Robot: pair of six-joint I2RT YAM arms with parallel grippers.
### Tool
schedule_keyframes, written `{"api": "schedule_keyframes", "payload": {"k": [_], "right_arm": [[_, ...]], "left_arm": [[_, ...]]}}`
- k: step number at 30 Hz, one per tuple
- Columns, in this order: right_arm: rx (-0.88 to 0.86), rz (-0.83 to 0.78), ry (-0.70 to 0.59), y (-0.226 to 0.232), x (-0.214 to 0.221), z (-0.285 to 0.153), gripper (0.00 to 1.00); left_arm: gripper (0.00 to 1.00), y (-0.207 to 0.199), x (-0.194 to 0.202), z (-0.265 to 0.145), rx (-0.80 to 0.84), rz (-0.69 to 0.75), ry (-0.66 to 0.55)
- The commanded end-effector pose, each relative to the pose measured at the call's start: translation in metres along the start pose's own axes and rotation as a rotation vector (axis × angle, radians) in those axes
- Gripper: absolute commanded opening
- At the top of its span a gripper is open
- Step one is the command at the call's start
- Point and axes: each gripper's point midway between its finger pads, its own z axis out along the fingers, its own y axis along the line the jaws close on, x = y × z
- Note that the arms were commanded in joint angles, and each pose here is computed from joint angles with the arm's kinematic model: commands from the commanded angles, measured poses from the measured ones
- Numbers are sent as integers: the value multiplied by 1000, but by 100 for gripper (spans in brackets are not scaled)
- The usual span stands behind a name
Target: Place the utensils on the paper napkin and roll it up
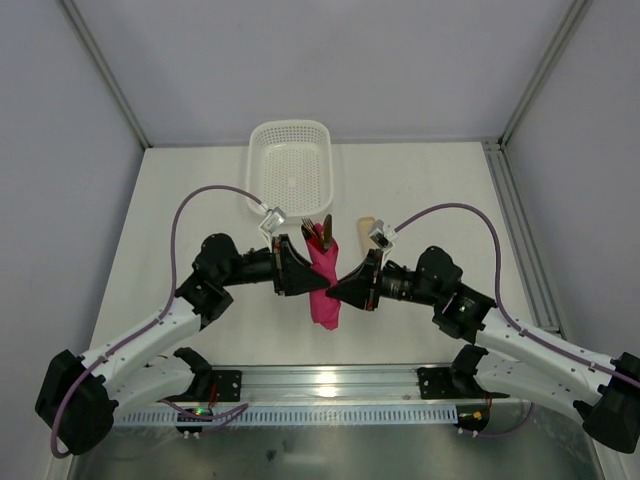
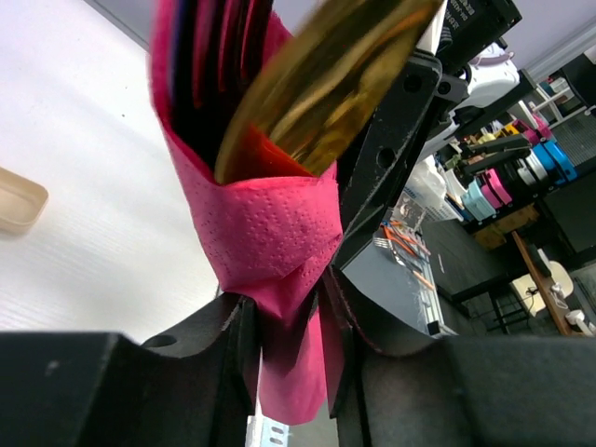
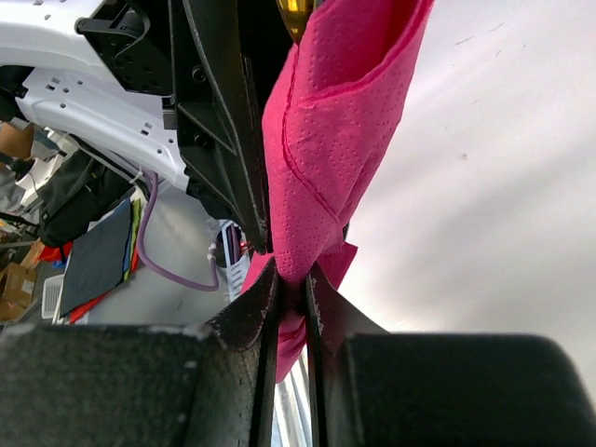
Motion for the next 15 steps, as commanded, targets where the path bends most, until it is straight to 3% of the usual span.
{"api": "schedule_keyframes", "payload": {"k": [1,2,15], "right_arm": [[-111,-71,-92,28,-23,-5,4],[-119,-74,-99,30,-25,-6,4],[-172,-62,-152,42,-36,-8,4]], "left_arm": [[34,-15,-21,1,22,80,-43],[40,-14,-19,1,19,78,-38],[53,-13,-12,0,36,59,-24]]}}
